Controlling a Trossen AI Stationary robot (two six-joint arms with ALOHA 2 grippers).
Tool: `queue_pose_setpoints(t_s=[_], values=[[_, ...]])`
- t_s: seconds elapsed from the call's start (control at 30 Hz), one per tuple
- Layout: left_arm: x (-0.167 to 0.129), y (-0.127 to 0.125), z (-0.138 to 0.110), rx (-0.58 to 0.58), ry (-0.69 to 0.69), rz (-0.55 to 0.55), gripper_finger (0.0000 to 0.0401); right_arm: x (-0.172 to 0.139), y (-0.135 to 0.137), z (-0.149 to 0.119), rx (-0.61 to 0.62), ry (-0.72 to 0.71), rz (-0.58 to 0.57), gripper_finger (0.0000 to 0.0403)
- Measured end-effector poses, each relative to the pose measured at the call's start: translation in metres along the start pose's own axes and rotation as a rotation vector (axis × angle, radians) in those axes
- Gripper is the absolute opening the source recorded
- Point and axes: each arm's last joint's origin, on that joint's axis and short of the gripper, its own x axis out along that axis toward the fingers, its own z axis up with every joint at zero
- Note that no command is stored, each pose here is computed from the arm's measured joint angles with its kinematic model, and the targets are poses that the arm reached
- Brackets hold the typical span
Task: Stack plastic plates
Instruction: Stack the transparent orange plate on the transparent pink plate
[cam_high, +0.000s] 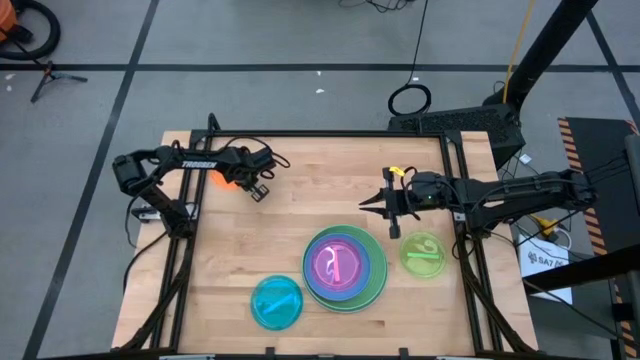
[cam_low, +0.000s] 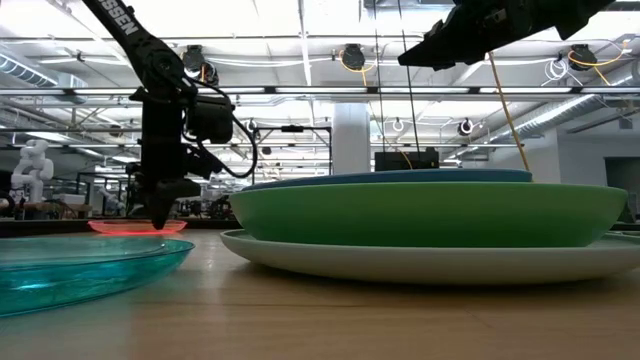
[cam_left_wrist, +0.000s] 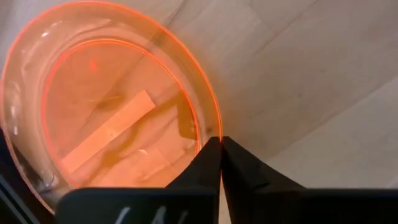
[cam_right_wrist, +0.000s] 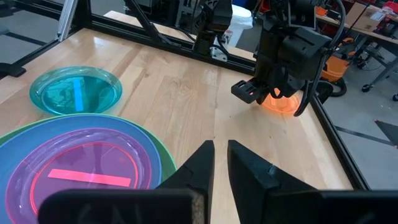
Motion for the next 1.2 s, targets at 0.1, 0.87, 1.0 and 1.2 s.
queue_pose_setpoints(t_s=[0.1, 0.87, 1.0, 1.2], values=[[0.000, -0.001, 0.000, 0.003, 0.000, 0.000, 0.0006, 0.000, 0.000, 0.000, 0.000, 0.000, 0.000, 0.0038], [-0.060, -0.050, -0.039, 0.353, -0.167, -0.039, 0.0006, 0.000, 0.000, 0.000, 0.000, 0.003, 0.001, 0.0038], [-0.075, -0.060, -0.050, 0.423, -0.236, -0.075, 0.0006, 0.000, 0.000, 0.000, 0.000, 0.002, 0.001, 0.0038], [-0.092, -0.084, -0.062, 0.552, -0.371, -0.149, 0.0006, 0.000, 0.000, 0.000, 0.003, -0.001, 0.000, 0.0038]])
